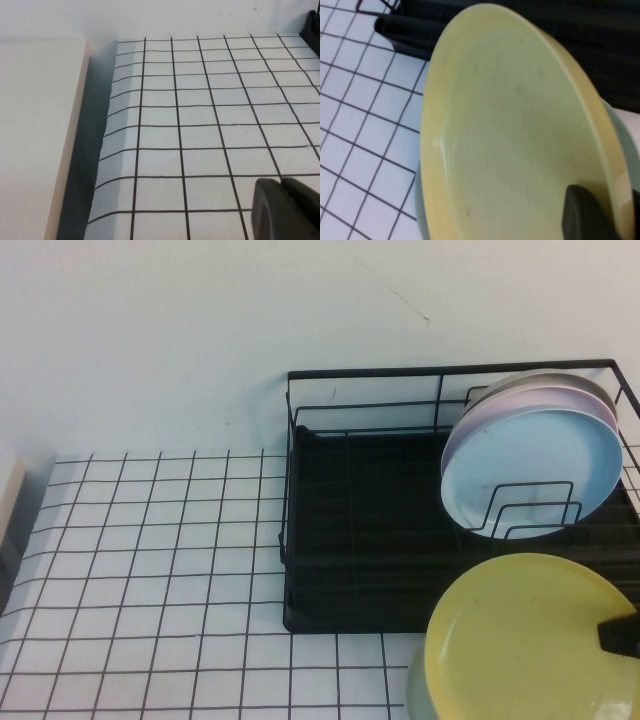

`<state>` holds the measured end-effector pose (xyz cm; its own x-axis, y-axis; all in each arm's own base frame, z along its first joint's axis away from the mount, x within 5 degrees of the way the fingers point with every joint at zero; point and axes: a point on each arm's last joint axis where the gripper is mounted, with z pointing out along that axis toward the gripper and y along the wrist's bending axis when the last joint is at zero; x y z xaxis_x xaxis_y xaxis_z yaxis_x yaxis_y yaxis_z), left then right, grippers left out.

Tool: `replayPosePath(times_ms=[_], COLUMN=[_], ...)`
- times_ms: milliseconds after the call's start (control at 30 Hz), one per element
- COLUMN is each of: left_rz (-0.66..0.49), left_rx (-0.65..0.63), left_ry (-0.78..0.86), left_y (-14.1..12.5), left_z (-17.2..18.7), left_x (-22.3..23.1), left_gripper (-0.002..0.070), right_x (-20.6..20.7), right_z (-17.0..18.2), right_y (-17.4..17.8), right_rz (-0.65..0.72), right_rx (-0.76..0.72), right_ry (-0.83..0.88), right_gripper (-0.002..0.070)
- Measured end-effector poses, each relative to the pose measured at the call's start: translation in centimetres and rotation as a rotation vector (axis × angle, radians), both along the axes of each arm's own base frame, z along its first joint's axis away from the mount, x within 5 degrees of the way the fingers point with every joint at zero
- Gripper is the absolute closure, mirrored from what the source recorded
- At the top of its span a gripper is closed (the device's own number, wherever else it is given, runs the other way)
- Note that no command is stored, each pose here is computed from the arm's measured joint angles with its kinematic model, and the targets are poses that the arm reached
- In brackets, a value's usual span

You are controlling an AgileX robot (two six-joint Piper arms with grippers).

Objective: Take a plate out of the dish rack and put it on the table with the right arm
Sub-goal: Place the plate from the table

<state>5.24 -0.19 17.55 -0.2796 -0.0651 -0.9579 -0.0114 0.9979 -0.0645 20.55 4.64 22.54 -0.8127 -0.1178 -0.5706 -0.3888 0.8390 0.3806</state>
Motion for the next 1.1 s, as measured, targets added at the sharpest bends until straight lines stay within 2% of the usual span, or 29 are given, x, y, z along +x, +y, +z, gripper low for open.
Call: replayPosePath(times_ms=[333, 433, 567, 733, 967, 1033, 1100], left_rz=[0.0, 0.0, 0.0, 0.0, 0.0, 0.0, 0.0], left_rx=[0.0, 0.0, 0.0, 0.0, 0.0, 0.0, 0.0], left_ry=[0.0, 0.0, 0.0, 0.0, 0.0, 0.0, 0.0], left_y=[0.0, 0.0, 0.0, 0.0, 0.0, 0.0, 0.0], left_z=[0.0, 0.0, 0.0, 0.0, 0.0, 0.0, 0.0], left_x=[0.0, 0.0, 0.0, 0.0, 0.0, 0.0, 0.0], left_gripper=[0.0678, 0.0678, 0.0678, 0.0678, 0.0678, 0.0678, 0.0678], right_x=[2.4, 2.6, 2.8, 3.3, 3.2, 2.7, 1.8], right_z=[-5.4, -5.7, -5.6, -4.5, -0.6, 1.8, 4.5], right_y=[0.0, -0.1, -0.2, -0.3, -0.5, -0.6, -0.6], right_rz=[-0.018, -0.02, -0.01, 0.022, 0.098, 0.134, 0.172], right_rx=[0.014, 0.007, -0.01, -0.049, -0.115, -0.143, -0.173], right_ry=[0.208, 0.21, 0.194, 0.152, 0.092, 0.048, -0.025], right_gripper=[0.057, 0.05, 0.0368, 0.0321, 0.0332, 0.0393, 0.0493])
